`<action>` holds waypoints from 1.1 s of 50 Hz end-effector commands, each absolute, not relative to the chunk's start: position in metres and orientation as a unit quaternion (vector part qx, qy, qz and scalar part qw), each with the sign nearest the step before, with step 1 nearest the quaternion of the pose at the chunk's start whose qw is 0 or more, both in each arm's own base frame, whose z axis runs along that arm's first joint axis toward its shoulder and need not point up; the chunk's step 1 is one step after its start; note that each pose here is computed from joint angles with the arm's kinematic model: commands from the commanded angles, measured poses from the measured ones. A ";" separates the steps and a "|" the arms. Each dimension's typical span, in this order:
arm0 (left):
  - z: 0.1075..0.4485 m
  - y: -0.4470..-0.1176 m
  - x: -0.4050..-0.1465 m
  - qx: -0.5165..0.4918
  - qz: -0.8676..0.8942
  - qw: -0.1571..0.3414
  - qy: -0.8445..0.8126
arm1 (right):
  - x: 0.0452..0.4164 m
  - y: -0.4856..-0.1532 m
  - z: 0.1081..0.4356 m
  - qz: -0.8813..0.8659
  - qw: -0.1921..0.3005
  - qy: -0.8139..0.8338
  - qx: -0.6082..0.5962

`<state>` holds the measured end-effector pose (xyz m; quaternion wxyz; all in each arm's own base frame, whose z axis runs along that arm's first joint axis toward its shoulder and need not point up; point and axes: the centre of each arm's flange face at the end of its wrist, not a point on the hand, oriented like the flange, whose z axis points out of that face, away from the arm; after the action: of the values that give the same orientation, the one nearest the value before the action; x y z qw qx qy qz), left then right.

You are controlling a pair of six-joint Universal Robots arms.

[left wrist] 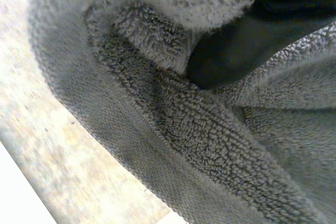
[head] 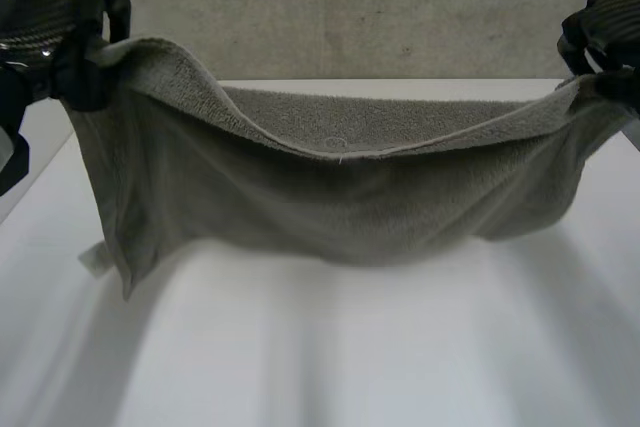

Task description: Fold the towel.

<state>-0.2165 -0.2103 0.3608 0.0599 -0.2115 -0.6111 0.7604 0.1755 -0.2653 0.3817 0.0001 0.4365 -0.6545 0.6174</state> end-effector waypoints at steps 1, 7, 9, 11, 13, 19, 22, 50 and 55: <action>0.295 -0.252 -0.229 -0.237 0.683 0.050 -0.689 | 0.193 -0.290 0.332 0.559 -0.008 -0.673 0.485; 0.244 -0.297 -0.231 -0.262 0.646 0.014 -0.717 | 0.214 -0.328 0.281 0.550 0.031 -0.669 0.499; 0.240 -0.308 -0.234 -0.266 0.652 0.007 -0.710 | 0.221 -0.340 0.275 0.571 0.048 -0.653 0.495; 0.244 -0.320 -0.238 -0.268 0.667 0.003 -0.695 | 0.229 -0.353 0.274 0.601 0.070 -0.632 0.485; 0.272 -0.339 -0.246 -0.264 0.712 -0.005 -0.651 | 0.246 -0.374 0.294 0.681 0.127 -0.565 0.448; 0.345 -0.352 -0.254 -0.236 0.790 -0.009 -0.565 | 0.263 -0.391 0.346 0.810 0.184 -0.435 0.347; 0.386 -0.350 -0.258 -0.215 0.835 -0.004 -0.507 | 0.264 -0.382 0.384 0.861 0.185 -0.368 0.300; 0.144 -0.320 -0.237 -0.255 0.709 0.032 -0.657 | 0.251 -0.310 0.170 0.636 0.003 -0.639 0.432; 0.118 -0.302 -0.233 -0.268 0.673 0.040 -0.688 | 0.248 -0.297 0.139 0.594 -0.011 -0.672 0.442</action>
<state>-0.2363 -0.3196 0.1472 0.0305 -0.2531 -0.6576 0.7090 0.2513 -0.3092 0.1709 0.0020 0.4322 -0.6405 0.6348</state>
